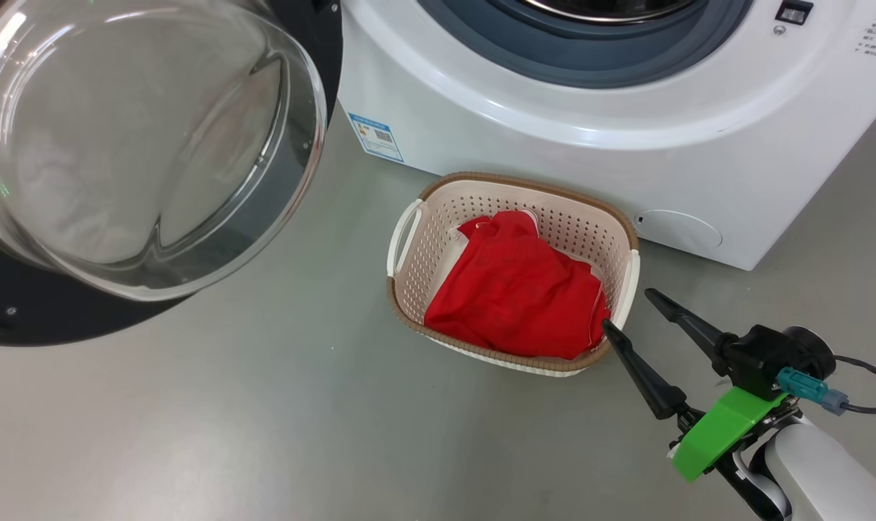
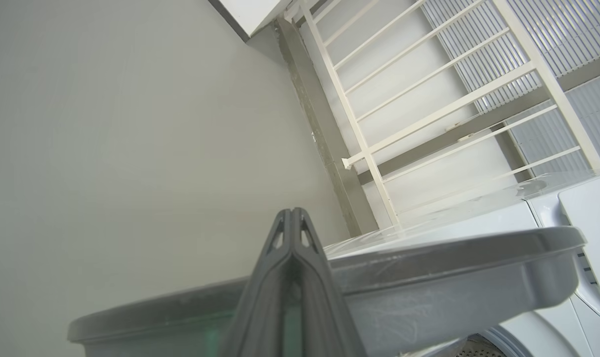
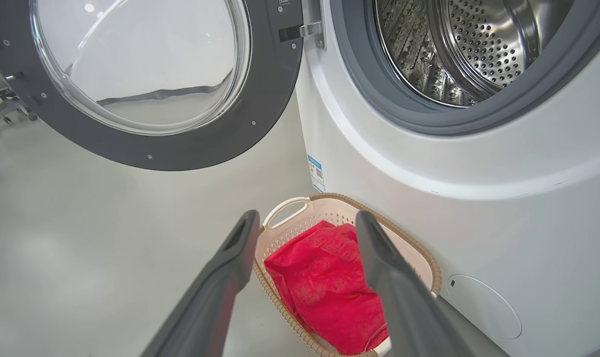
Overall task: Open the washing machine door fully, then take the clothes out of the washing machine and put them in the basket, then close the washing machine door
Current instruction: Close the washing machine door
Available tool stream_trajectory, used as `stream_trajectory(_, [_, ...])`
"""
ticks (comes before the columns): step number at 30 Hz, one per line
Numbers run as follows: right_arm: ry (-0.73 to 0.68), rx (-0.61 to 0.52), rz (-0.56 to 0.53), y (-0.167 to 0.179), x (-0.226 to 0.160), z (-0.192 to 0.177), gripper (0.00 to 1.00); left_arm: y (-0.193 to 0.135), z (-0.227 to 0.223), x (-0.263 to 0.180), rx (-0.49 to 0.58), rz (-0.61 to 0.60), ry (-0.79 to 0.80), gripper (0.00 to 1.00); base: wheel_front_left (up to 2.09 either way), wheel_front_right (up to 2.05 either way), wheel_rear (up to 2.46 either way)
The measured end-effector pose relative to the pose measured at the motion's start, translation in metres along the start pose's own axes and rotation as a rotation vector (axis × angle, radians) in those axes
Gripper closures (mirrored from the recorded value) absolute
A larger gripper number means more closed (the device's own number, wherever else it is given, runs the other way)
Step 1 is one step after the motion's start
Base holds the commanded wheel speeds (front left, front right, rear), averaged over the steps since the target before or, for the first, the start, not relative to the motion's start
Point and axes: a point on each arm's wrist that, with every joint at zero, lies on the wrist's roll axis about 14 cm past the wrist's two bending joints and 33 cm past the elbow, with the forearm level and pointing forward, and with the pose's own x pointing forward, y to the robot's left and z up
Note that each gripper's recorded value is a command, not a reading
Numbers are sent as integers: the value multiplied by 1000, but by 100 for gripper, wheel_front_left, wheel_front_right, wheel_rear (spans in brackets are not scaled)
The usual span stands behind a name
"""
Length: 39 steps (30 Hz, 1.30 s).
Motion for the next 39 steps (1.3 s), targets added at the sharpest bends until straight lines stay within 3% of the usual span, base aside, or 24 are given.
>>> stream_trajectory(22, [-14, -12, -1, 2, 1, 8, 0, -30, -26, -20, 125, -138, 208, 100, 0, 0, 0])
stream_trajectory(27, [-21, -14, -3, 3, 0, 12, 0, -57, -51, -24, 187, -236, 288, 100, 0, 0, 0])
stream_trajectory(39, [-43, -22, -21, 1, -2, 22, 0, -76, -97, -44, 281, -344, 455, 100, 0, 0, 0])
